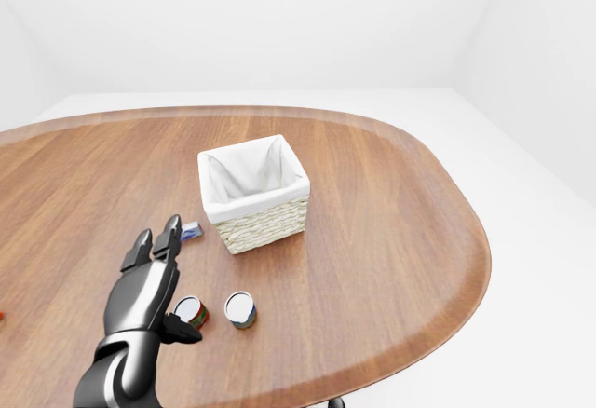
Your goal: Pick up the tomato sauce, and put it in the basket.
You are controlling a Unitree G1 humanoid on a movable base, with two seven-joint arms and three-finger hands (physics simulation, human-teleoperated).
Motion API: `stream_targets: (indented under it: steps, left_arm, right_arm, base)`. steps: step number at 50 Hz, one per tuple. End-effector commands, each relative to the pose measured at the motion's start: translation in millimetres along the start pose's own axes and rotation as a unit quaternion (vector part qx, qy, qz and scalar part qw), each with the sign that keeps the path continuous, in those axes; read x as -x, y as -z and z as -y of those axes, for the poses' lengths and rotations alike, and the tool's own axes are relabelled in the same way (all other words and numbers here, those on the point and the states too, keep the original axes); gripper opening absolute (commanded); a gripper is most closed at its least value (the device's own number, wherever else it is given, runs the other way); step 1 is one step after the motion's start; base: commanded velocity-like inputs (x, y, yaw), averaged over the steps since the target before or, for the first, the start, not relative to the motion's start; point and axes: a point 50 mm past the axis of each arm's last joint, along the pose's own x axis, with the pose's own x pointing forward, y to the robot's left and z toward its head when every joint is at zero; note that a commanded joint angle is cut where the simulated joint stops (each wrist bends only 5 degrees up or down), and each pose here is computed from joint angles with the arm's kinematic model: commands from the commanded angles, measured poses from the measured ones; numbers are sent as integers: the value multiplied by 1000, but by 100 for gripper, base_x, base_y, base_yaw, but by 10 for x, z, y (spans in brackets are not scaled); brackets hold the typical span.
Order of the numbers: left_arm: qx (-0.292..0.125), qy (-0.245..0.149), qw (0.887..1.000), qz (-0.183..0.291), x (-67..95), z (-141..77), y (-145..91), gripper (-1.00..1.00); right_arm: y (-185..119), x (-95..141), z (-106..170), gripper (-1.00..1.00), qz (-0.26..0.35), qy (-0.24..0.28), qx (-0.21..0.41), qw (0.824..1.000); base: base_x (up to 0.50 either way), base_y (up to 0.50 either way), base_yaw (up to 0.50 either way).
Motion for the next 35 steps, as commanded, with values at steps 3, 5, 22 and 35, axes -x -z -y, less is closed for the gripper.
stream_targets:
  steps: [3, 5, 22, 35]
  left_arm:
    - [-40, 41, 996, -67, 12, 189, 230, 100]
    - [-61, 48, 994, -79, -32, 269, 284, 100]
    - [-78, 95, 989, -82, -132, 591, 386, 100]
    - [-86, 110, 986, -93, -208, 709, 525, 100]
  right_arm:
    - [1, 5, 9, 100, -1, 1, 0, 1000]
    - [13, 5, -1, 100, -3, 0, 1, 1000]
    - [23, 15, 5, 100, -7, 1, 2, 1000]
    - [3, 12, 19, 100, -4, 2, 0, 1000]
  base:
    - [0, 0, 0]
    - [0, 0, 0]
    - [0, 0, 0]
    - [0, 0, 0]
